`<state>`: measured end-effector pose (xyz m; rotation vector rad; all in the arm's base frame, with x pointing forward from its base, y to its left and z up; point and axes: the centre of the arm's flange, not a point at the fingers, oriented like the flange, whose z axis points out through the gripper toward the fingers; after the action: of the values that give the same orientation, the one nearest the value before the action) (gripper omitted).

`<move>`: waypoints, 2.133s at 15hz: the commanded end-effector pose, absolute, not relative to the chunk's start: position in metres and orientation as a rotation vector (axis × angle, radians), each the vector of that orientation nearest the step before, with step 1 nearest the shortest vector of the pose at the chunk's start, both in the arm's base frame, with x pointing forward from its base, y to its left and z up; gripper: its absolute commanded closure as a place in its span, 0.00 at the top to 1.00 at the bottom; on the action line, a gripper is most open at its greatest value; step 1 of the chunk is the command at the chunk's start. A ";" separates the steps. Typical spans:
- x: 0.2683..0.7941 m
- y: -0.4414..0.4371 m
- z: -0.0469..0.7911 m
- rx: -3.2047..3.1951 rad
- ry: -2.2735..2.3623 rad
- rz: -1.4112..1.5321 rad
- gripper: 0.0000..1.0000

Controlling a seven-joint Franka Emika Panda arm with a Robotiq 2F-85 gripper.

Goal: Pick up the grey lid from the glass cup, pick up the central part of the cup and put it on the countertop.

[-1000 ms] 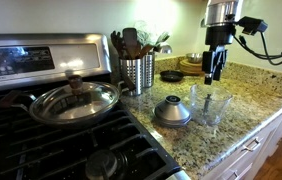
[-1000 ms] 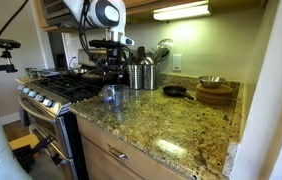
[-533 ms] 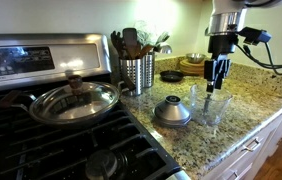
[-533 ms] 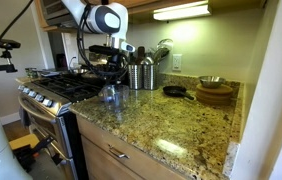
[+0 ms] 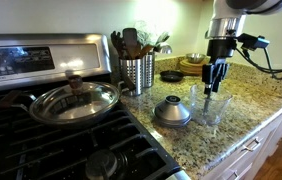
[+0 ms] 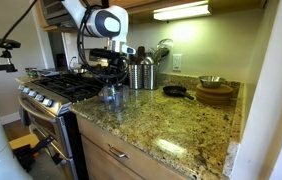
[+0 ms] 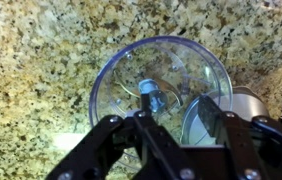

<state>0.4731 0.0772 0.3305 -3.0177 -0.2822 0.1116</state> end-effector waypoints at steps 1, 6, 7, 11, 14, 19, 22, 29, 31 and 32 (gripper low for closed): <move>0.472 0.071 0.317 -3.035 -0.265 0.079 0.71; 0.476 0.070 0.304 -3.033 -0.259 0.082 0.43; 0.477 0.070 0.302 -3.034 -0.258 0.083 0.36; 0.477 0.069 0.298 -3.035 -0.256 0.081 0.20; 0.477 0.068 0.298 -3.033 -0.252 0.077 0.23; 0.474 0.069 0.304 -3.047 -0.243 0.094 0.10; 0.472 0.069 0.309 -3.047 -0.236 0.103 0.10; 0.454 0.073 0.352 -3.031 -0.252 0.087 0.09; 0.447 0.078 0.371 -3.031 -0.274 0.084 0.09; 0.444 0.080 0.381 -3.032 -0.283 0.080 0.09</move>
<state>0.4696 0.0752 0.3431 -3.0256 -0.2892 0.0961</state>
